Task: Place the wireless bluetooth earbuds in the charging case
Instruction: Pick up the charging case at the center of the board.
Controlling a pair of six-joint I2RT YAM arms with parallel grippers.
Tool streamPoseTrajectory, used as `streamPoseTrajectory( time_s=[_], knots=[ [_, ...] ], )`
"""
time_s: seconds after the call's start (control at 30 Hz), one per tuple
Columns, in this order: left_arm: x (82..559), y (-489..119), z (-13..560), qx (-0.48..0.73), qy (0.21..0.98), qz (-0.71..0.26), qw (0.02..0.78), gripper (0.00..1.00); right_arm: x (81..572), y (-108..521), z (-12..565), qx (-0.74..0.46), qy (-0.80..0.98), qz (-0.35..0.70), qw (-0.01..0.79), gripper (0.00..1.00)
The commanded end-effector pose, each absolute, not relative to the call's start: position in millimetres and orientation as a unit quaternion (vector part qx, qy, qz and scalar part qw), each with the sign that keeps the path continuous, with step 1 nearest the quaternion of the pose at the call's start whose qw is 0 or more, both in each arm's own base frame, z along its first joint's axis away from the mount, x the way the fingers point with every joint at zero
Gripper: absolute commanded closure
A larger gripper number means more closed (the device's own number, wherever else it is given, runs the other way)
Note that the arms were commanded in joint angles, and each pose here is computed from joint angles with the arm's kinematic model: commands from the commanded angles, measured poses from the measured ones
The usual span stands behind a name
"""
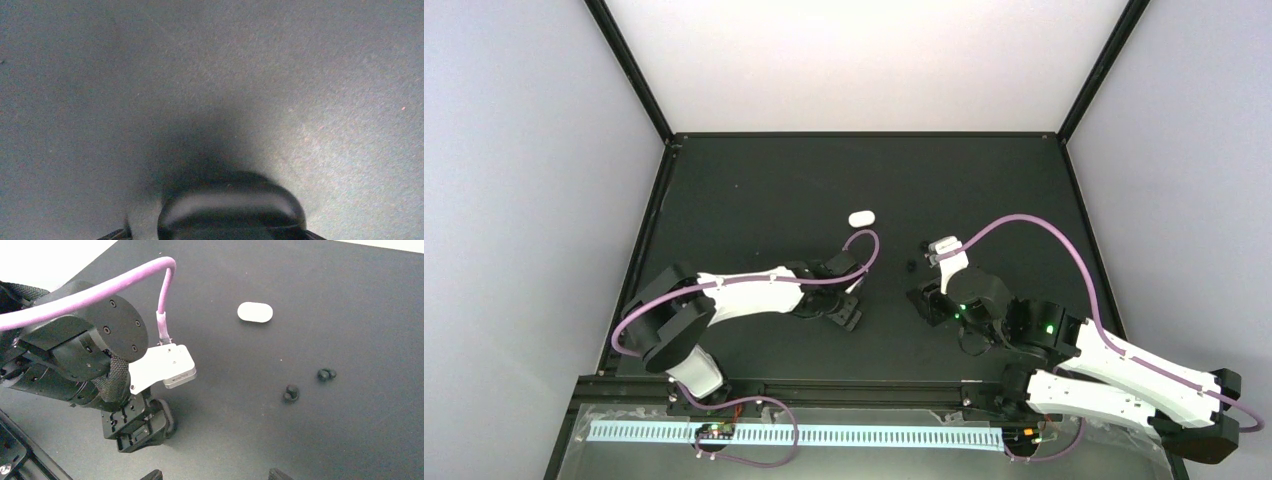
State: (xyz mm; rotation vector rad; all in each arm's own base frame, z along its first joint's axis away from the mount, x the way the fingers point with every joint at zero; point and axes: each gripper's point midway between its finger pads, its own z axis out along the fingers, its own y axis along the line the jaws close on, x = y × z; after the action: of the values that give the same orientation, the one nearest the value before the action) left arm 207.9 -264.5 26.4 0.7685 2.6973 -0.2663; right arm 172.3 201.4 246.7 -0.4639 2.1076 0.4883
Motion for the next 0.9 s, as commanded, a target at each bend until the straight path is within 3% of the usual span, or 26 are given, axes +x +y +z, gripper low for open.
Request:
streamPoseTrajectory(
  time_s=[0.0, 0.23, 0.63, 0.87],
  knots=[
    [219, -276, 29, 0.234, 0.951, -0.108, 0.168, 0.13, 176, 195, 261, -0.177, 0.846, 0.192, 0.465, 0.46],
    [217, -274, 18, 0.221, 0.957, -0.102, 0.155, 0.17, 176, 193, 259, -0.178, 0.847, 0.189, 0.464, 0.45],
    [210, -271, 12, 0.218, 0.961, -0.102, 0.14, 0.35, 177, 196, 259, -0.179, 0.846, 0.189, 0.465, 0.45],
    [211, -259, 17, 0.201, 0.966, -0.075, 0.146, 0.19, 177, 196, 260, -0.179, 0.847, 0.19, 0.464, 0.45]
  ],
)
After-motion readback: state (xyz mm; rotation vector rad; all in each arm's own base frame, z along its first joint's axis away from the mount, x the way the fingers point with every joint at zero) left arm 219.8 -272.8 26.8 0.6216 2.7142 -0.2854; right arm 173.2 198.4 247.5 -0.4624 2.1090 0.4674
